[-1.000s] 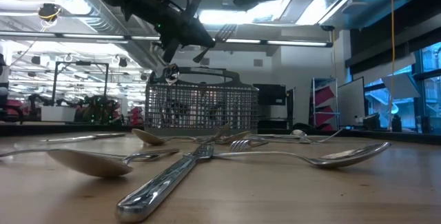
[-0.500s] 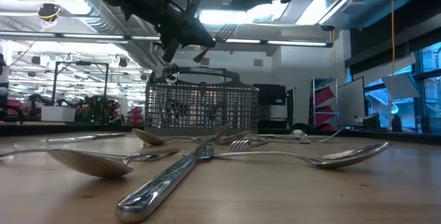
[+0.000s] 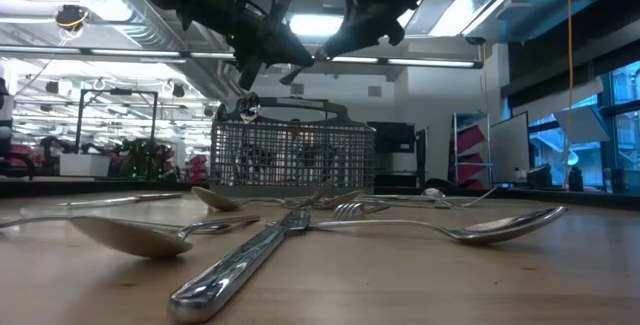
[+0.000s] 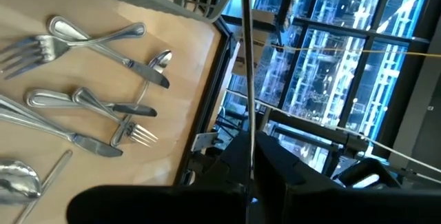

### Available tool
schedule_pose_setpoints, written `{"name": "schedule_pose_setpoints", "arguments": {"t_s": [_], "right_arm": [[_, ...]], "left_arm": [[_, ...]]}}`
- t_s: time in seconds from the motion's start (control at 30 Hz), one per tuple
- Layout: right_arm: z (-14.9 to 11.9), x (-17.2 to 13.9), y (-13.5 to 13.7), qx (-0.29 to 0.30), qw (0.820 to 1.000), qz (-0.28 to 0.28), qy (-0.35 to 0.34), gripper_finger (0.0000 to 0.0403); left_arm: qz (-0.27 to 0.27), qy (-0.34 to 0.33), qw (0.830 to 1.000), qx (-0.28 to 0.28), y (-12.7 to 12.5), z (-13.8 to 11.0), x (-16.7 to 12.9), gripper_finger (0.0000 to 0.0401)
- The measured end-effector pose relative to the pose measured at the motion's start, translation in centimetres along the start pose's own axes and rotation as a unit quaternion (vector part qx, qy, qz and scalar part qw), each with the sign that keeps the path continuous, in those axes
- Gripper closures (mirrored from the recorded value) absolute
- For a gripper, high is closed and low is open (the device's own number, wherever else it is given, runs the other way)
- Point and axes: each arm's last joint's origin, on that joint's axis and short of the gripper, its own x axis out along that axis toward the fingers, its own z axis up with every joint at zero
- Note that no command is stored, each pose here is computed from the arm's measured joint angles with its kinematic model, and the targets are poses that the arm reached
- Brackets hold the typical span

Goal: Sort silverware
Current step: Put the silver fork into the silverware rack

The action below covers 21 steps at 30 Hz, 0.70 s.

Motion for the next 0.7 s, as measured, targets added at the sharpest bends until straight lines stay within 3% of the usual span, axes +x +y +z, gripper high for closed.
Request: {"name": "schedule_pose_setpoints", "arguments": {"t_s": [0.3,0.4,0.53,0.7], "right_arm": [[-0.06,-0.03,-0.39,-0.001,1.000,-0.029,0.012,0.0390],[0.05,-0.04,-0.50,-0.001,0.999,-0.034,0.006,0.0390],[0.23,-0.15,-0.60,-0.001,1.000,-0.029,0.001,0.0391],[0.26,-0.18,-0.58,-0.001,1.000,-0.020,-0.003,0.0395]], "left_arm": [[0.002,-0.001,1.000,0.005,0.05,0.02,0.00,0.0400],[0.005,-0.002,1.000,0.020,0.09,0.03,-0.01,0.0399],[0.014,0.000,0.998,0.063,0.20,0.02,-0.06,0.0398],[0.017,0.015,0.982,0.185,0.24,0.13,-0.07,0.0368]]}}
